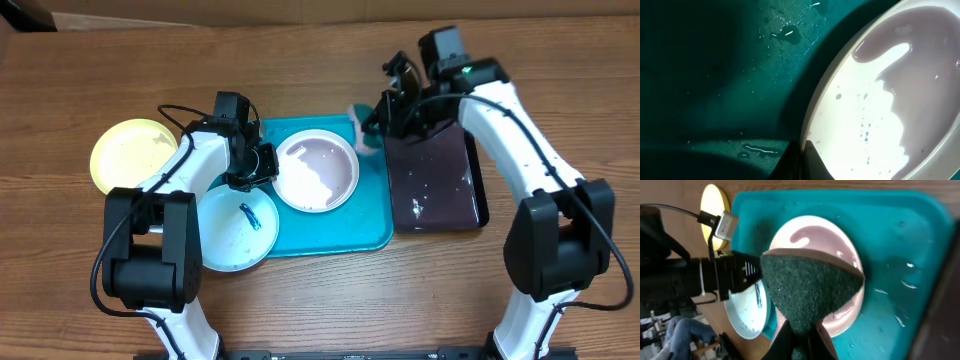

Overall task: Clean dirty plates on tray and stack at the side
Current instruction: 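Dip the sponge into the black tray's water with the right gripper, then scrub the white plate again with the sponge in the right gripper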

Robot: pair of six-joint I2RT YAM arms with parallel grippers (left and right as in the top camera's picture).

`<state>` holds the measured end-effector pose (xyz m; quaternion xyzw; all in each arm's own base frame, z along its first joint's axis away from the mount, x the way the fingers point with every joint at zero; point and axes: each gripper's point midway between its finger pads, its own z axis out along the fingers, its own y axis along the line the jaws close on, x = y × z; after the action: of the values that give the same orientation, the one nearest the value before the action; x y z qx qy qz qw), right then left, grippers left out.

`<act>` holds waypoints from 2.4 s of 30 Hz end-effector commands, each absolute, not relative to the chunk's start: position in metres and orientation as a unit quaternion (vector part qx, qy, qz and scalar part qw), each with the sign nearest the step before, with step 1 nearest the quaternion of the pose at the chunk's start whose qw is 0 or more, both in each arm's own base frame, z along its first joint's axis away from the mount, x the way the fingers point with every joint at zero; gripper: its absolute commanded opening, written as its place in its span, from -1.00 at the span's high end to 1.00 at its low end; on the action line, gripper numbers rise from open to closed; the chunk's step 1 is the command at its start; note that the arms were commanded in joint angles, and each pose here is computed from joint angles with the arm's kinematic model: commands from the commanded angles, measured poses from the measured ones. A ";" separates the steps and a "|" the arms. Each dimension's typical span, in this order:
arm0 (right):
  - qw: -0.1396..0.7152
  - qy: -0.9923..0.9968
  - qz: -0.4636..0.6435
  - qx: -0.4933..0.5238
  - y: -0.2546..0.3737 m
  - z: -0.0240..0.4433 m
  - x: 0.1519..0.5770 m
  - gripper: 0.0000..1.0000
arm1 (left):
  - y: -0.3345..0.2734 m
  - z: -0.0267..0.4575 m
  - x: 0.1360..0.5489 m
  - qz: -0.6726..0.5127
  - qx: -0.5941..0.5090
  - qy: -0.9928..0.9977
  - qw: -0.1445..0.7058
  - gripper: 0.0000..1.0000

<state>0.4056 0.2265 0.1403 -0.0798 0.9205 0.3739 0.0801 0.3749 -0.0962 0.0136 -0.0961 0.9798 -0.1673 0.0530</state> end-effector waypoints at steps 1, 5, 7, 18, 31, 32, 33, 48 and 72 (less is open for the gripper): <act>0.053 0.891 0.441 -0.095 0.254 0.133 0.388 0.92 | -0.105 0.021 0.378 -0.186 -0.092 0.976 0.058 0.91; 0.043 0.871 0.485 -0.073 0.268 0.122 0.383 0.92 | -0.105 0.021 0.378 -0.186 -0.092 0.976 0.059 0.91; 0.042 0.869 0.489 -0.062 0.271 0.111 0.382 0.93 | -0.105 0.021 0.378 -0.186 -0.092 0.976 0.059 0.92; 0.033 0.844 0.526 -0.096 0.306 0.093 0.355 0.92 | -0.105 0.022 0.378 -0.186 -0.091 0.976 0.060 0.92; 0.081 0.865 0.484 -0.107 0.323 0.081 0.363 0.92 | -0.105 0.022 0.378 -0.186 -0.091 0.976 0.059 0.92; 0.083 0.864 0.486 -0.107 0.324 0.082 0.364 0.92 | -0.105 0.022 0.378 -0.186 -0.091 0.976 0.059 0.92; 0.083 0.863 0.487 -0.103 0.324 0.083 0.365 0.93 | -0.105 0.022 0.378 -0.186 -0.091 0.976 0.059 0.92; 0.081 0.862 0.486 -0.114 0.334 0.081 0.358 0.93 | -0.105 0.022 0.378 -0.186 -0.091 0.976 0.060 0.92; 0.055 0.864 0.495 -0.075 0.359 0.054 0.356 0.93 | -0.105 0.022 0.378 -0.186 -0.091 0.976 0.059 0.92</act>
<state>0.3561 0.3564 0.0529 -0.0955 0.8620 0.4938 0.0638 0.3754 -0.0983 0.0144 -0.0950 0.9788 -0.1734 0.0534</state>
